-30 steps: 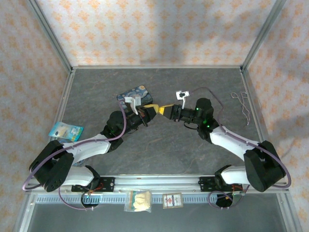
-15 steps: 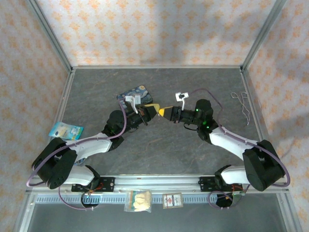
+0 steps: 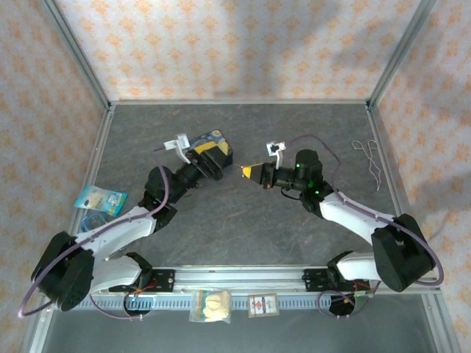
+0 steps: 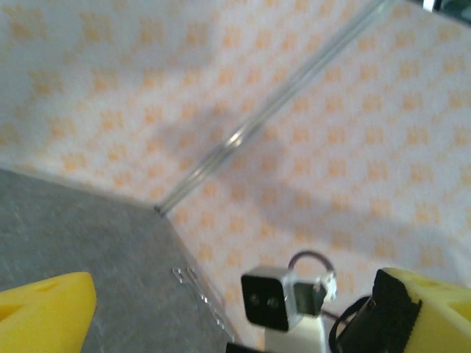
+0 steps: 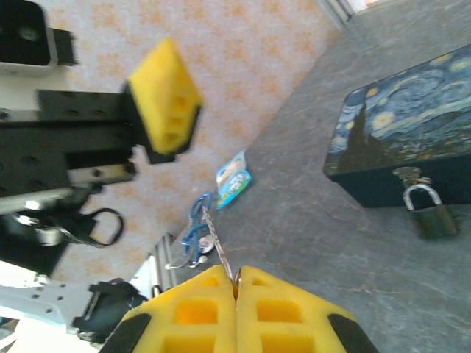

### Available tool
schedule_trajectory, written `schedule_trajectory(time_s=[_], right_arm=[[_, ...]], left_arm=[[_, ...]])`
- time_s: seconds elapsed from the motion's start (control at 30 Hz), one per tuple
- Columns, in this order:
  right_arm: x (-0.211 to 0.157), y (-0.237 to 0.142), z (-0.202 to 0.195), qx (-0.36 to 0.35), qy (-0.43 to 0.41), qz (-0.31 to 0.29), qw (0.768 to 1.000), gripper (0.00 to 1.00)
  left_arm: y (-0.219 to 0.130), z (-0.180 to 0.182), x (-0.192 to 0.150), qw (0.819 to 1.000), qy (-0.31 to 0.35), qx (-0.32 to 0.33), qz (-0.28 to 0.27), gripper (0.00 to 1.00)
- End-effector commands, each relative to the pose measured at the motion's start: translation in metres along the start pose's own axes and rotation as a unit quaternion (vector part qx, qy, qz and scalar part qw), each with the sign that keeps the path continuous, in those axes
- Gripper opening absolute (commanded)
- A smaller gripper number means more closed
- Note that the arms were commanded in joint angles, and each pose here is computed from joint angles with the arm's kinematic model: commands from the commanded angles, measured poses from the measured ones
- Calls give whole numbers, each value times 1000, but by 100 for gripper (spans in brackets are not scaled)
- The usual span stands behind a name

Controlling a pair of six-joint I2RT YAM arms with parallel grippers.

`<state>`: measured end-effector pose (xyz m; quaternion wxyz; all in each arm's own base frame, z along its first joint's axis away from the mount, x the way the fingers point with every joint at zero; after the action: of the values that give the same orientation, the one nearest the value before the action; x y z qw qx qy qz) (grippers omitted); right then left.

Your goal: Unlock the padlock with the key

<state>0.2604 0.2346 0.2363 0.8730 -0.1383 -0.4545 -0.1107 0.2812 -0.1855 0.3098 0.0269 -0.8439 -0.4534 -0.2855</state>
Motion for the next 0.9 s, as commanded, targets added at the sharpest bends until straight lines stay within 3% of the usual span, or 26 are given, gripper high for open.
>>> schedule_trajectory(time_s=[0.0,0.2,0.37,0.53,0.7,0.87], right_arm=[[18,-2,1,-37,-52,-17,998,0],[25,0,-1,-50,-68,-22,996,0],[24,0,-7,-62,-40,-37,997,0],[13,-1,-28,-108,40,-58,992,0],[-10,-4,-52,-160,107,-57,980,0],[-22,-6,-60,-182,135,-51,973,0]], left_arm=[[1,12,9,997,-29,63,-28,93],[2,31,-9,992,-115,59,-7,87],[-3,47,-20,990,-129,50,-8,87],[-24,88,-35,983,-123,132,-20,86],[-50,133,-51,961,-118,248,-36,84],[-57,153,-60,953,-82,289,-40,80]])
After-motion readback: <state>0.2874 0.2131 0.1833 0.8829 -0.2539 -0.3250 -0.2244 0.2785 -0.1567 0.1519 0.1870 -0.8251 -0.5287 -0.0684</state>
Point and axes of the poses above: each hand's point on the last joint's axis, 136 mm out from that joint toward the fingers, its own y axis out along the fingers, its own z axis along the line the jaws close on, x = y × z, the point moved 5 cm from there along -y, back along the fingers, and after that the axes turned 10 degrees about -y, right-handed, at the moved point
